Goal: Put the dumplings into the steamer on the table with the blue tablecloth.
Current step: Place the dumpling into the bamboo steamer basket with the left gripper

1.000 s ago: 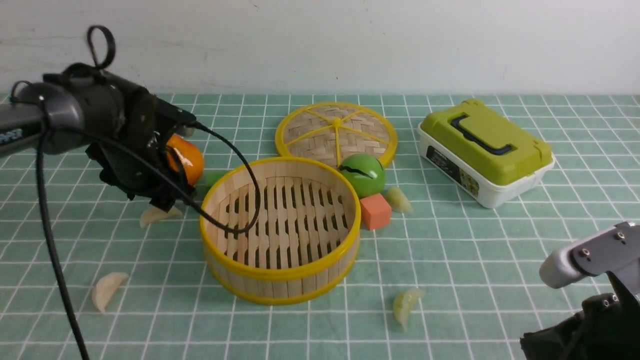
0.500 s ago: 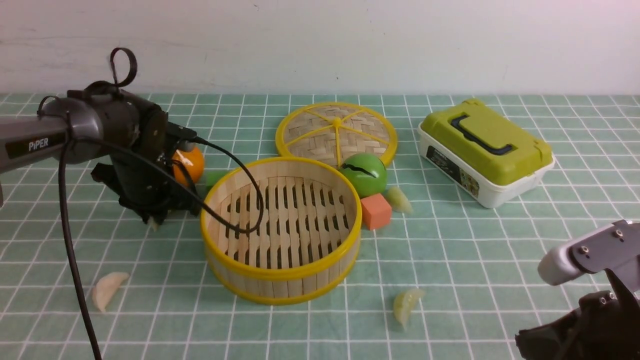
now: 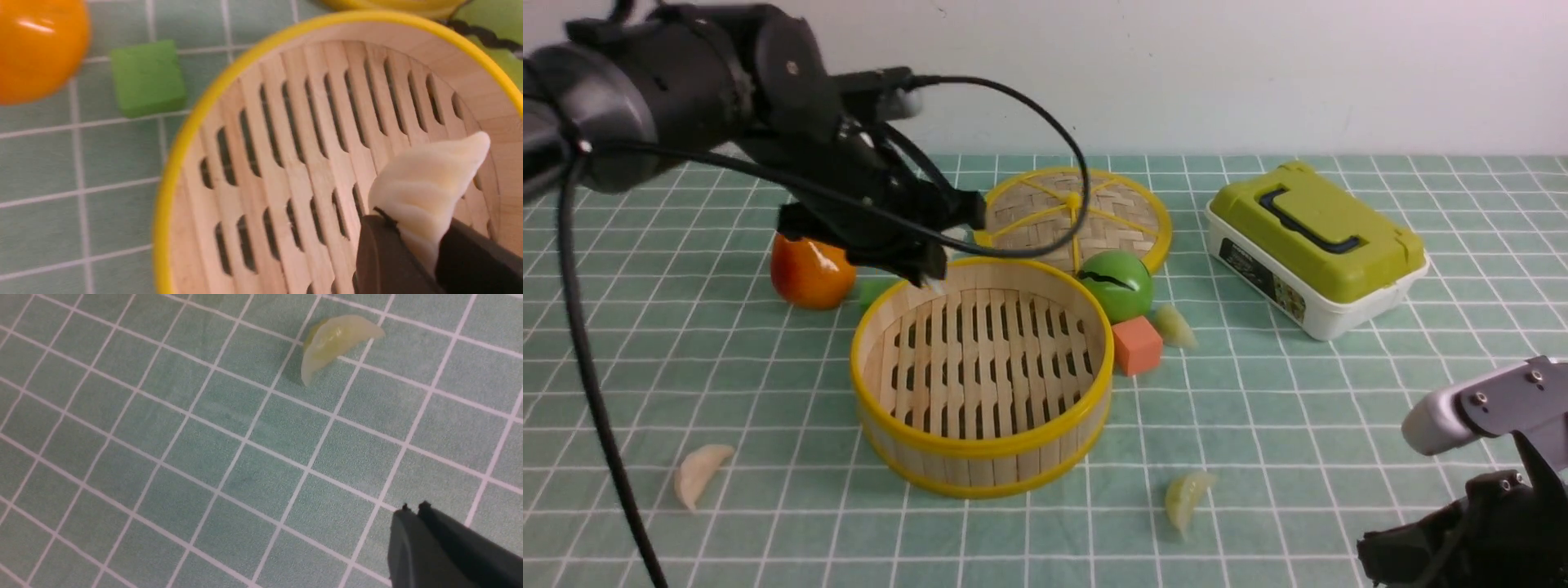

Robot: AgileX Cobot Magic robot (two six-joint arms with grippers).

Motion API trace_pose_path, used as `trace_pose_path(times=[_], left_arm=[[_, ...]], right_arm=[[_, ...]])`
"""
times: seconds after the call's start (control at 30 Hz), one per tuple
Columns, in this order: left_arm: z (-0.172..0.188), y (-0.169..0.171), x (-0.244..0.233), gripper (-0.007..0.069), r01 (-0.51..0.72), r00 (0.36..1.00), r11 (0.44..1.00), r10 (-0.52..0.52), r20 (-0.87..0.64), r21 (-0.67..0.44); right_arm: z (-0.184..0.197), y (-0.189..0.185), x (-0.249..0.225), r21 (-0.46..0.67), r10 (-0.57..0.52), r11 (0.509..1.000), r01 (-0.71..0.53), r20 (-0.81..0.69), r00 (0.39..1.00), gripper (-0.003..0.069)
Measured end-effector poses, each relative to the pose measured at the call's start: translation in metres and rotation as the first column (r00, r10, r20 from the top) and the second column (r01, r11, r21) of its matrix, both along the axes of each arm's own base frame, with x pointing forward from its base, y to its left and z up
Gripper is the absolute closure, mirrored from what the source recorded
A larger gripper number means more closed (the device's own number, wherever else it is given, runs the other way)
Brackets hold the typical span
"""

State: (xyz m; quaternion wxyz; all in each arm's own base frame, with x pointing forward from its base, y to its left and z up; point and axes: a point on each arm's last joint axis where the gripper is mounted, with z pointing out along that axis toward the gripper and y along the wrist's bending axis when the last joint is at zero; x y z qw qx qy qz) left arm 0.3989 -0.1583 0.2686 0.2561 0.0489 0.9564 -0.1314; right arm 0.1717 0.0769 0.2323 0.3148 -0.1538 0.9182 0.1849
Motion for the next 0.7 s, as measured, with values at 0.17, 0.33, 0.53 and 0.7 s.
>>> trace_pose_path(times=[0.17,0.33,0.53,0.7], left_arm=[[-0.049,-0.010,0.015,0.0501,-0.053,0.997,0.998,0.056,-0.055,0.041],[-0.066,-0.008,0.022,0.0349,-0.116,0.990,0.992,0.120,-0.071,0.053],[-0.041,-0.001,0.012,0.0171,-0.127,0.990,0.989,0.131,-0.058,0.072],[0.015,0.023,-0.015,0.0163,-0.099,0.995,0.967,0.100,0.008,0.236]], right_arm=[[0.000,0.000,0.000,0.001,-0.001,1.000,0.001,0.001,1.000,0.0636],[0.000,0.000,0.000,0.011,-0.007,1.000,0.007,-0.001,1.000,0.0629],[0.000,0.001,0.000,0.012,-0.006,1.000,0.006,-0.003,1.000,0.0625],[0.000,0.001,0.000,0.013,-0.004,1.000,0.004,-0.008,1.000,0.0621]])
